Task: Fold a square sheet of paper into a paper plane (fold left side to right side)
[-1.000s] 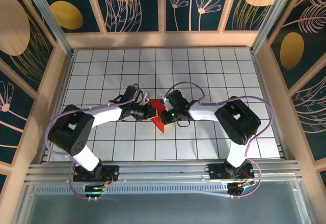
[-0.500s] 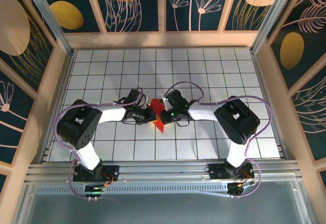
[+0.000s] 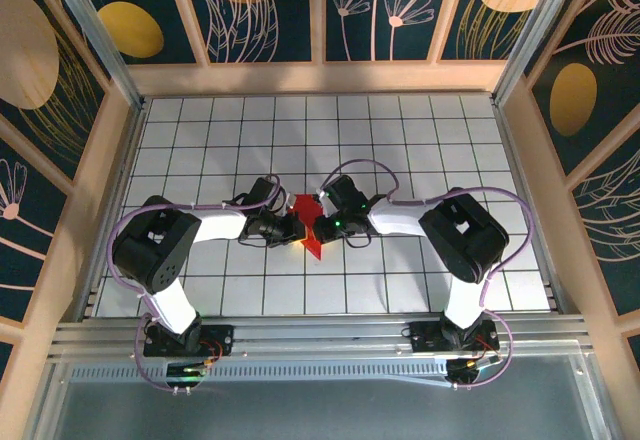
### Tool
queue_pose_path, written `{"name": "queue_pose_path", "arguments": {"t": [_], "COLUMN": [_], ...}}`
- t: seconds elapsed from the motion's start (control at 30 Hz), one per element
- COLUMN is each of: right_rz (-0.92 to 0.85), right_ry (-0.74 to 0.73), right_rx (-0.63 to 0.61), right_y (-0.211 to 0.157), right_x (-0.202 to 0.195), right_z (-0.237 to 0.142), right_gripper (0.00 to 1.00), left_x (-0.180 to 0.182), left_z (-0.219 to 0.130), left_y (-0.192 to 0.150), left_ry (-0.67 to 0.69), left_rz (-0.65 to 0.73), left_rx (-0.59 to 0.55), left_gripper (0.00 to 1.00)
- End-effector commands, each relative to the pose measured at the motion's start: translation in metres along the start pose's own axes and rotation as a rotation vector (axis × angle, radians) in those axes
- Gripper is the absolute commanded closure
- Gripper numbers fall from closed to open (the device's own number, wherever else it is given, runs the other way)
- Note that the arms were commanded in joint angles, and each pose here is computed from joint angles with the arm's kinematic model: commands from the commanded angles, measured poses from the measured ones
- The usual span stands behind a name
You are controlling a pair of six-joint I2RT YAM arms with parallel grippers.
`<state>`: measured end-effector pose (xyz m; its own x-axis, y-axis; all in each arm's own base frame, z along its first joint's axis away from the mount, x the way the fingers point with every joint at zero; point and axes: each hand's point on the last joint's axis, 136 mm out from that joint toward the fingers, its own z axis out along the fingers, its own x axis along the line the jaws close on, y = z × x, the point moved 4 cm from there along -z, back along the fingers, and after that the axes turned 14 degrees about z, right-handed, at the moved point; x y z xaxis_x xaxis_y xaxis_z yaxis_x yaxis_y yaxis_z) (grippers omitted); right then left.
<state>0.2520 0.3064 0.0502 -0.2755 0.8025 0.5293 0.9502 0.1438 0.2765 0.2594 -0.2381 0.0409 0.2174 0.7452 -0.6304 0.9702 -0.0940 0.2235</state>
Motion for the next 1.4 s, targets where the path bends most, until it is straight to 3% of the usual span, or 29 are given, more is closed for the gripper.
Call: {"name": "queue_pose_path", "arguments": {"t": [0.0, 0.33, 0.53, 0.63, 0.77, 0.9, 1.1, 1.37], "right_rz": [0.038, 0.077, 0.128, 0.145, 0.197, 0.236, 0.243, 0.246], "right_ry": [-0.114, -0.086, -0.055, -0.013, 0.132, 0.241, 0.231, 0.198], "right_rx": [0.062, -0.042, -0.072, -0.054, 0.014, 0.095, 0.153, 0.138], "right_y": [-0.014, 0.02, 0.02, 0.012, -0.007, -0.029, -0.043, -0.038], "right_x": [-0.023, -0.011, -0.015, -0.011, 0.007, 0.024, 0.033, 0.029], "right_z": [0.009, -0.02, -0.043, -0.053, -0.061, -0.055, -0.031, -0.019], "right_gripper": [1.0, 0.69, 0.54, 0.58, 0.84, 1.0, 1.0, 1.0], "left_x": [0.028, 0.042, 0.042, 0.041, 0.04, 0.04, 0.039, 0.038], "left_z": [0.009, 0.013, 0.012, 0.012, 0.011, 0.011, 0.011, 0.01], "left_y": [-0.016, -0.028, -0.027, -0.026, -0.025, -0.024, -0.023, -0.023], "left_ry": [0.128, 0.186, 0.188, 0.185, 0.184, 0.183, 0.182, 0.181], "left_rz": [-0.051, -0.094, -0.097, -0.094, -0.095, -0.093, -0.094, -0.089], "left_rx": [0.041, 0.082, 0.076, 0.072, 0.069, 0.067, 0.063, 0.065], "left_gripper": [1.0, 1.0, 1.0, 1.0, 1.0, 1.0, 1.0, 1.0]}}
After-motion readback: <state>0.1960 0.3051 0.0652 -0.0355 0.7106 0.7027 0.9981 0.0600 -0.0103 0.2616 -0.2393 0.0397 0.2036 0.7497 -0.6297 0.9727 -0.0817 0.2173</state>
